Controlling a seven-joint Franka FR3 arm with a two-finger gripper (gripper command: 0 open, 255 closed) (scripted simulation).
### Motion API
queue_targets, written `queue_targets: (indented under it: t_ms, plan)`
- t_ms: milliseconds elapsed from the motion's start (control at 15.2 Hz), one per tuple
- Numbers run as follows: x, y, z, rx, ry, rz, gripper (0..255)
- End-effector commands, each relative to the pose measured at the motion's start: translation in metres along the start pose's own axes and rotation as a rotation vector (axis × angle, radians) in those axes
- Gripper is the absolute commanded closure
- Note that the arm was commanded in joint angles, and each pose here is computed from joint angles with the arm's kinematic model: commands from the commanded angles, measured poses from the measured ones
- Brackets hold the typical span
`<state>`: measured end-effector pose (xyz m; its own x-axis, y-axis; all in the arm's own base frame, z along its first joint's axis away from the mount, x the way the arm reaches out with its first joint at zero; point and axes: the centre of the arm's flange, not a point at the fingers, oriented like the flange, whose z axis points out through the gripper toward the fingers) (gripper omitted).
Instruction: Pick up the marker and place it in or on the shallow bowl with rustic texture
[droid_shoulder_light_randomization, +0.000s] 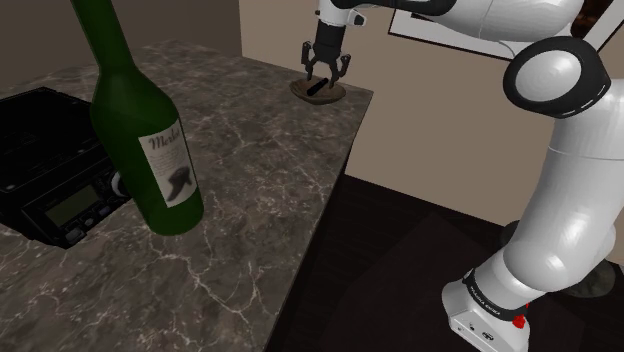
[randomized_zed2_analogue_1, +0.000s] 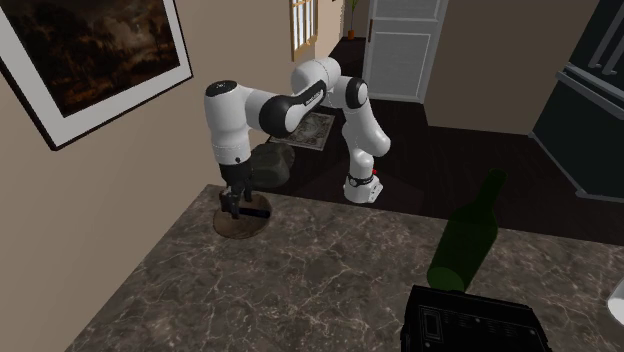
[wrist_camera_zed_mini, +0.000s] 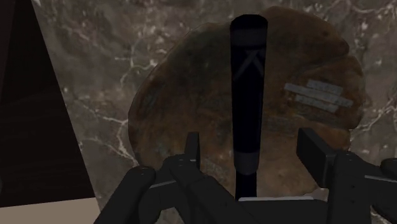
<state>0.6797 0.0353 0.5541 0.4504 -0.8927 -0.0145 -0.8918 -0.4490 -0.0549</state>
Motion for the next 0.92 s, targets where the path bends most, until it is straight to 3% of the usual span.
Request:
queue_targets:
  t_ms: [0, 198, 462, 858]
  plan:
    - [0.000, 0.000, 0.000, 0.000, 0.000, 0.000, 0]
    - [0.000, 0.000, 0.000, 0.000, 0.000, 0.000, 0]
    - [0.000, 0.000, -0.050, 0.000, 0.000, 0.000, 0]
    - [0.000, 0.000, -0.050, 0.000, 0.000, 0.000, 0]
